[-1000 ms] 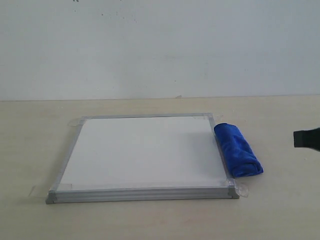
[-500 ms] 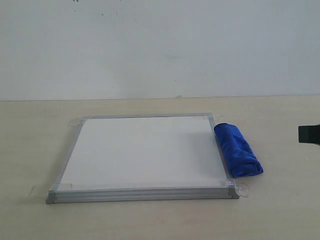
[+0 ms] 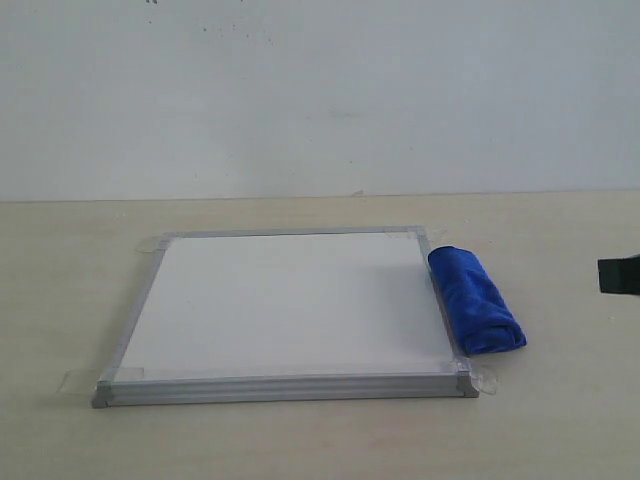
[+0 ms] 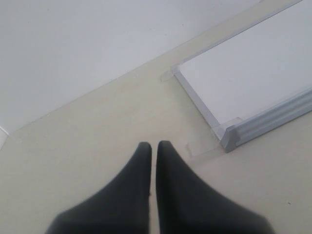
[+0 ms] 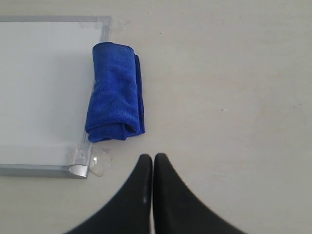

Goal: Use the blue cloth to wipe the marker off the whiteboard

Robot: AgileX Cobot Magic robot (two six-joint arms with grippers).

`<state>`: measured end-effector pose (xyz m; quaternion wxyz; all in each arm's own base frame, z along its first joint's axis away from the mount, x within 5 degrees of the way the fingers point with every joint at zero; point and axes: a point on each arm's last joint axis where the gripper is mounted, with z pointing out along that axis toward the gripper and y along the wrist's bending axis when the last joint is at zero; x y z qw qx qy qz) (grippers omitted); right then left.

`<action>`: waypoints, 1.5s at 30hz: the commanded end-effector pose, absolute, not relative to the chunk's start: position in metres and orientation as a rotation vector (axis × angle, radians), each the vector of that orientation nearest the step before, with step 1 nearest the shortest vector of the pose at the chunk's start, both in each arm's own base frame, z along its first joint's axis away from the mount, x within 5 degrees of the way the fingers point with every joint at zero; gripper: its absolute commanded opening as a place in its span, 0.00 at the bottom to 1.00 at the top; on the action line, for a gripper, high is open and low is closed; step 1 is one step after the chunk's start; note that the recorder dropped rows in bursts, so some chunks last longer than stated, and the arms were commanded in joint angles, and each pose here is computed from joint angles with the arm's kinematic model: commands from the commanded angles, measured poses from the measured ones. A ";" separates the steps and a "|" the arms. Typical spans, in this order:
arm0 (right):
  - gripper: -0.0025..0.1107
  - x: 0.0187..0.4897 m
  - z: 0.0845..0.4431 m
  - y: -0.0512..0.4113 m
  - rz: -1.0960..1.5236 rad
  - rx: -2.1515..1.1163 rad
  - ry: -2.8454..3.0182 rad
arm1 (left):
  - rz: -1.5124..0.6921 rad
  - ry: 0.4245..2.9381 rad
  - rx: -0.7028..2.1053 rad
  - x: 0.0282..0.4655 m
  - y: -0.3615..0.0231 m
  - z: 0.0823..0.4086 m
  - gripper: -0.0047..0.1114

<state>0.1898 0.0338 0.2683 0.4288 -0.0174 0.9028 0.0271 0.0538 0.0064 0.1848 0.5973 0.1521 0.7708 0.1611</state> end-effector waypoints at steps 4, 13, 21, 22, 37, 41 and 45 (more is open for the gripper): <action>0.02 0.172 0.290 0.029 0.040 -0.109 2.126 | 0.375 1.784 0.358 0.054 0.006 0.184 0.07; 0.02 0.113 0.316 0.005 0.035 0.023 1.886 | 0.375 1.784 0.358 0.054 0.006 0.184 0.07; 0.02 0.072 0.260 -0.004 0.040 0.102 1.721 | 0.375 1.784 0.358 0.054 0.006 0.184 0.07; 0.02 0.069 0.254 -0.004 0.041 0.102 1.718 | 0.375 1.784 0.358 0.054 0.006 0.184 0.07; 0.02 0.057 0.204 -0.002 0.033 0.042 1.724 | 0.375 1.784 0.358 0.054 0.006 0.184 0.07; 0.02 0.055 0.191 0.002 0.112 0.069 1.731 | 0.375 1.785 0.358 0.054 0.006 0.184 0.07; 0.02 0.055 0.190 0.002 0.047 -0.022 1.738 | 0.375 1.785 0.358 0.054 0.006 0.184 0.07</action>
